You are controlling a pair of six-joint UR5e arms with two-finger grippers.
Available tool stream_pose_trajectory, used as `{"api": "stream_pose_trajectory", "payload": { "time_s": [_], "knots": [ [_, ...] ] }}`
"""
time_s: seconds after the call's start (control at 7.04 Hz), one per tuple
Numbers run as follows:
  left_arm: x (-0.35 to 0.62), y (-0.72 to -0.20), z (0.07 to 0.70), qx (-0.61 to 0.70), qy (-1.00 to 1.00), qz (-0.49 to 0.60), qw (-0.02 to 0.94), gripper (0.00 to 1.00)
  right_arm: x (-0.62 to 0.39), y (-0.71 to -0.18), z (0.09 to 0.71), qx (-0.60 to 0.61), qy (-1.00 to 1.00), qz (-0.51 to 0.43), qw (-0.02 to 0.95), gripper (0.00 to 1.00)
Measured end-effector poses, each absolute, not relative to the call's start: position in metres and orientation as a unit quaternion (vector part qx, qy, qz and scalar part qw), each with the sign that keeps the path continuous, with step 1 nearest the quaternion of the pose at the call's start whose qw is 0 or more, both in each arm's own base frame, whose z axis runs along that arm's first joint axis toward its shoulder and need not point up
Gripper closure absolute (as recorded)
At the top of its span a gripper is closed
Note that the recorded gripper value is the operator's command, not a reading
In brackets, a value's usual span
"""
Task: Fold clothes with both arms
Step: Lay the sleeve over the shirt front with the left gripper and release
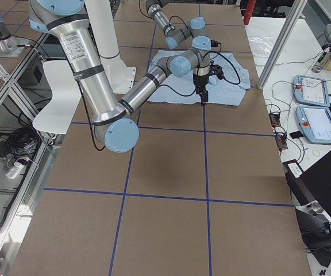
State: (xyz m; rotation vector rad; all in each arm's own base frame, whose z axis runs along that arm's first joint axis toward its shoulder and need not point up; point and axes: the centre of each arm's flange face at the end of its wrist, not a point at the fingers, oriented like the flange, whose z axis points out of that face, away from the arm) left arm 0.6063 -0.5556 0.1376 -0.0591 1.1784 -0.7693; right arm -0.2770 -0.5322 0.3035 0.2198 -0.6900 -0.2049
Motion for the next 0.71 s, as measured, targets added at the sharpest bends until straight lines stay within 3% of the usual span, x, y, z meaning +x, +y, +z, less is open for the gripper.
{"api": "stream_pose_trajectory", "payload": {
  "time_s": [0.71],
  "knots": [
    [0.57,-0.518,0.182,0.044,0.54,-0.251,0.802,0.01,-0.289,-0.52,0.302,0.105,-0.354,-0.077,0.926,0.0]
  ]
}}
